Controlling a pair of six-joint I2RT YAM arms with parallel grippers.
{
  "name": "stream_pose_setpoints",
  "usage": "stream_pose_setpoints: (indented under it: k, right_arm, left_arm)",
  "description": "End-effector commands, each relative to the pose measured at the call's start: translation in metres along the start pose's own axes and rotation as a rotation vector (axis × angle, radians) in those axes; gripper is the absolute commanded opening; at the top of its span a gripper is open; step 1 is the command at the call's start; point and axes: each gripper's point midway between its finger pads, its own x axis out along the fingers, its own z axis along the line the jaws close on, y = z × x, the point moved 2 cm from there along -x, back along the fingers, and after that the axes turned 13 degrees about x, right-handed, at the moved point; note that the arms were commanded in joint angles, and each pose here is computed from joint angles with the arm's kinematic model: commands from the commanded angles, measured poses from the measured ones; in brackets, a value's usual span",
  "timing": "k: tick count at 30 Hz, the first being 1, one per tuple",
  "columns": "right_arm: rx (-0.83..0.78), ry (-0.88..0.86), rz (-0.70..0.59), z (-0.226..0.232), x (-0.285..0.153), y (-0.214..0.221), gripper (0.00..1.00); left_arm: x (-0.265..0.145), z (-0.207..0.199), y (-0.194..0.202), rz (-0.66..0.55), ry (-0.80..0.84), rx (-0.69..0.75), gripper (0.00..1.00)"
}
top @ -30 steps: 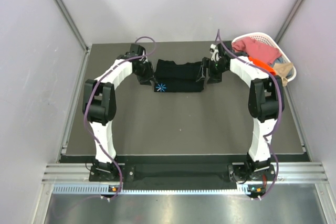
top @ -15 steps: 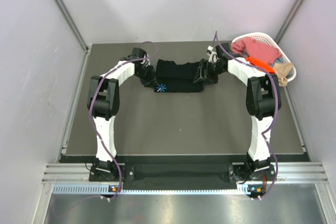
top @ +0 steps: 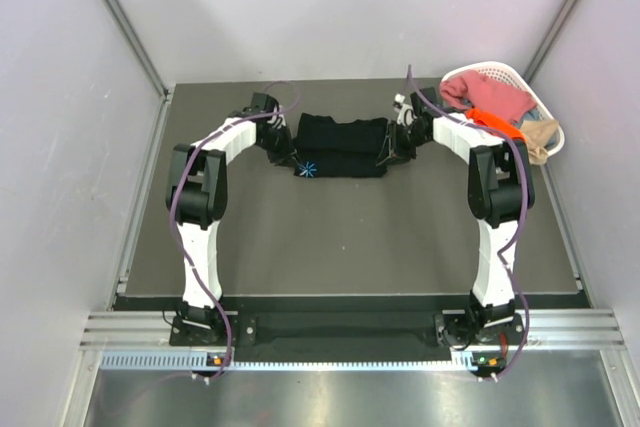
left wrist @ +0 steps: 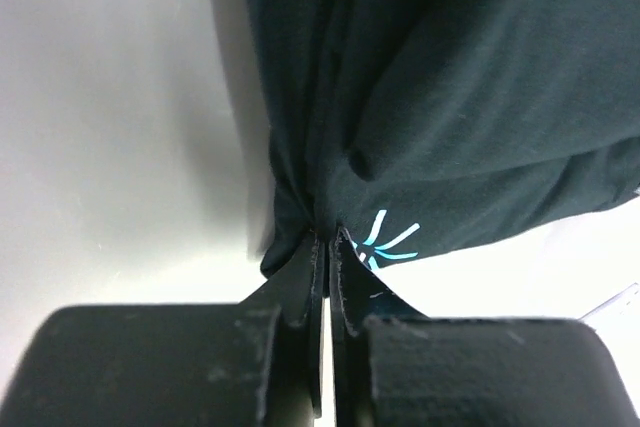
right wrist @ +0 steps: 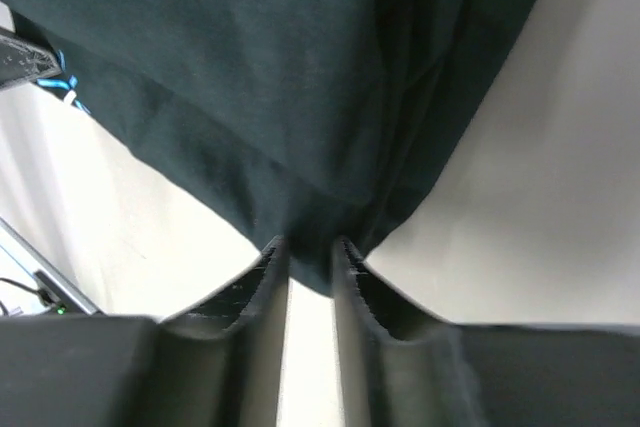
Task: Fold and stack the t-shirts
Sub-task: Fold the tshirt
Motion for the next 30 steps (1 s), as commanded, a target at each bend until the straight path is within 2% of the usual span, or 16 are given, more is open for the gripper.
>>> stream_pose_setpoints:
  k: [1,2,4,10,16,17,18,19,20,21,22,27,30]
  right_arm:
    - [0.019,-0.037,0.027,-0.001,0.005,0.014,0.18]
    - [0.018,-0.04,0.023,0.0,0.003,0.016,0.09]
    - [0.046,-0.023,0.045,-0.009,0.004,0.029,0.01]
    - [0.044,0.026,0.049,-0.022,-0.019,0.065,0.0]
    - [0.027,0.008,0.066,-0.019,-0.04,0.089,0.0]
    - [0.024,0.011,0.066,-0.019,-0.043,0.091,0.08]
    - [0.023,0.022,0.063,-0.02,-0.045,0.093,0.19]
    - [0.015,0.063,0.036,-0.022,-0.052,0.091,0.44]
    - [0.004,0.08,0.018,-0.021,-0.056,0.088,0.51]
    - [-0.02,0.087,-0.014,-0.013,-0.063,0.079,0.55]
    - [-0.047,0.143,-0.018,-0.014,-0.067,0.079,0.58]
    - [-0.106,0.256,-0.114,0.021,-0.072,0.057,0.59]
    - [-0.112,0.274,-0.135,0.048,-0.054,0.063,0.59]
  left_arm:
    - [0.005,0.007,0.018,0.045,-0.002,-0.009,0.0]
    - [0.001,0.006,0.021,0.048,-0.005,-0.009,0.0]
    - [0.001,0.012,0.041,0.091,-0.019,-0.026,0.0]
    - [-0.02,0.016,0.092,0.153,-0.042,-0.037,0.0]
    - [-0.041,0.006,0.119,0.168,-0.031,-0.075,0.0]
    - [-0.047,0.003,0.119,0.156,-0.029,-0.077,0.0]
    - [-0.05,0.005,0.122,0.155,-0.049,-0.089,0.05]
    - [-0.054,0.007,0.122,0.148,-0.073,-0.085,0.15]
    - [-0.061,0.006,0.118,0.13,-0.092,-0.07,0.22]
    - [-0.068,0.009,0.107,0.097,-0.135,-0.04,0.3]
    - [-0.074,0.009,0.106,0.101,-0.156,-0.033,0.31]
    - [-0.104,-0.01,0.073,-0.02,-0.196,0.054,0.32]
    - [-0.102,-0.028,0.068,-0.057,-0.154,0.076,0.31]
